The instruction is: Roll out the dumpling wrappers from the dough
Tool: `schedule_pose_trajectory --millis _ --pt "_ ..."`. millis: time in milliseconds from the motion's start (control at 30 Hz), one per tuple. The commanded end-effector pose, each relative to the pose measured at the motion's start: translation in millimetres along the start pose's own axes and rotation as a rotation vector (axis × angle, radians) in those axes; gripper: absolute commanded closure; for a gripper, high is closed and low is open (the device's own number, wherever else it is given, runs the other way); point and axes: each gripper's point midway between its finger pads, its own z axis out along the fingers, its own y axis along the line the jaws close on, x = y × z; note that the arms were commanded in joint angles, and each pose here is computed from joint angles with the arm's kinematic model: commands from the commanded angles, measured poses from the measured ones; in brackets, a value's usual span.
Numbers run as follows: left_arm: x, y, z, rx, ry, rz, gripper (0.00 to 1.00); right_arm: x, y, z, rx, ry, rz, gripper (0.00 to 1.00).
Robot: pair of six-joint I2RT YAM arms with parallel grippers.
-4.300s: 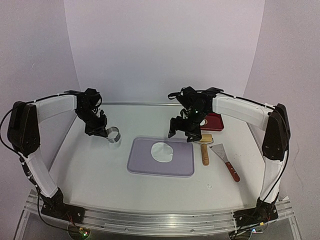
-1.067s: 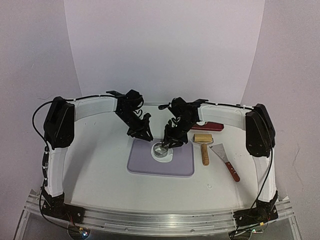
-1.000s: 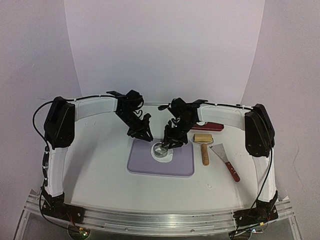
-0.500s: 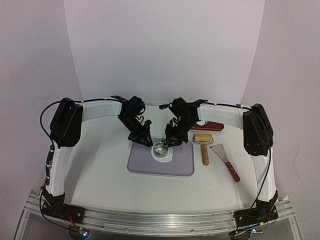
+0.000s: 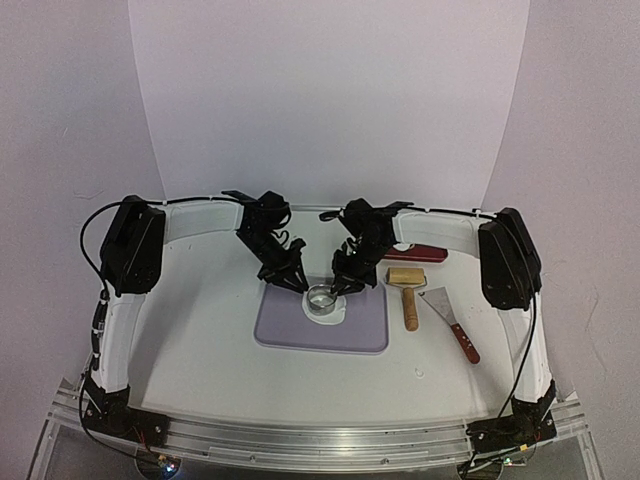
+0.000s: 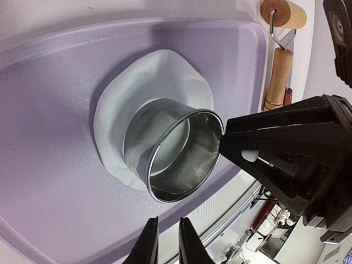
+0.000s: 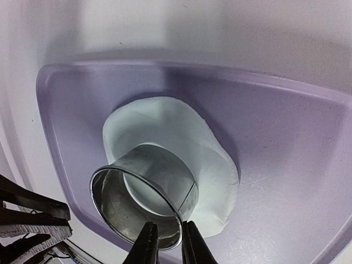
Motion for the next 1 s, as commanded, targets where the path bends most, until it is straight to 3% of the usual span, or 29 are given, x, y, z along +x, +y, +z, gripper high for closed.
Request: schedule_pose_trajectory --millis 0,967 --pt "-9.4 -13.1 -1.0 0.043 -0.012 0.042 0.85 -6.9 -1.2 -0.4 0.010 -0.012 -0.007 0.83" --pt "-13.0 -4.2 15.2 0.044 0.017 0.020 0.92 -3.2 -6.8 10.0 0.019 0.025 -0.012 0.91"
